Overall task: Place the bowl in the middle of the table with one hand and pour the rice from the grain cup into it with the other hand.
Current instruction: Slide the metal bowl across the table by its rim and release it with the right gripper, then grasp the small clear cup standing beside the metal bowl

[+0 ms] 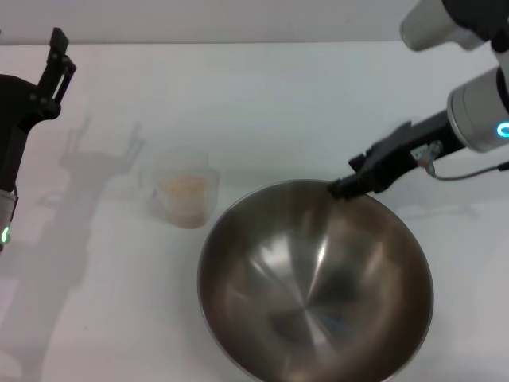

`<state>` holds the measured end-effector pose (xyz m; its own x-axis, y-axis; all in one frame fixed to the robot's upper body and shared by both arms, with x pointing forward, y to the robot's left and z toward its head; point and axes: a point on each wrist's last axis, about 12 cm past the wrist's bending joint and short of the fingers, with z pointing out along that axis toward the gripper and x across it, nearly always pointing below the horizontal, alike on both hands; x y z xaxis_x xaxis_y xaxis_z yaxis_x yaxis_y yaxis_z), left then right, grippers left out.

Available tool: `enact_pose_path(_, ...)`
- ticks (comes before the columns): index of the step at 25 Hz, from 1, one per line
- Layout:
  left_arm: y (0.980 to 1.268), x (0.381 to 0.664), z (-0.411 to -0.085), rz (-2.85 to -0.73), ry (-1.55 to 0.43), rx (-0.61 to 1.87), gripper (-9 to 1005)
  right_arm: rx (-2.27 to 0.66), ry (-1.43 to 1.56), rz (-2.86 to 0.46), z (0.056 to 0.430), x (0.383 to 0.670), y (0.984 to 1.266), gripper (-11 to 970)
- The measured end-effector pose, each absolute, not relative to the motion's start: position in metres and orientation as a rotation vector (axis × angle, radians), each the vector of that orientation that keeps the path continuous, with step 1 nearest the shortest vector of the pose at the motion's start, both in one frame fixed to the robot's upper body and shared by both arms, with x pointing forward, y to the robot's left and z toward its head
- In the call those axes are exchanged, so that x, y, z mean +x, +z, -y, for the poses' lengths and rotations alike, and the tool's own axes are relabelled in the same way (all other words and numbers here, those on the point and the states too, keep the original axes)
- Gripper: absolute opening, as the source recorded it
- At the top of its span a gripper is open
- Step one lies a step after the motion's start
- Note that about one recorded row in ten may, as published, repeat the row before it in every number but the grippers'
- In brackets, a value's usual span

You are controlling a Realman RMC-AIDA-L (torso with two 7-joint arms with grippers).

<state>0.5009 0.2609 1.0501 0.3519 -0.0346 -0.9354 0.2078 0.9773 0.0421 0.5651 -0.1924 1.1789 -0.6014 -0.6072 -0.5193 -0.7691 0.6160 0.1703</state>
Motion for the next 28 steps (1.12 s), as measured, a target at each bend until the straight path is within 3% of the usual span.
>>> enact_pose_path(1, 1.05, 0.5, -0.262, -1.2, -0.155, 0.16, 722, -1.101, 0.522, -2.406, 0.191, 0.565, 1.184, 528)
enact_pose_path(5, 1.049, 0.496, -0.265, -1.196, -0.148, 0.15, 719, -1.099, 0.424, -2.25, 0.189, 0.57, 1.21, 540)
enact_pose_path(10, 1.049, 0.495, -0.266, -1.195, -0.142, 0.151, 716, -1.045, 0.246, -2.116, 0.192, 0.578, 1.214, 554)
enact_pose_path(18, 1.049, 0.494, -0.268, -1.193, -0.136, 0.153, 710, -0.975, -0.223, -1.677, 0.178, 0.577, 1.194, 557)
enact_pose_path(25, 1.049, 0.494, -0.27, -1.196, -0.129, 0.15, 706, -0.814, -0.25, -1.401, 0.182, 0.561, 1.175, 557)
enact_pose_path(28, 1.048, 0.494, -0.271, -1.199, -0.123, 0.144, 704, -0.645, -0.174, -1.25, 0.2, 0.551, 1.151, 557)
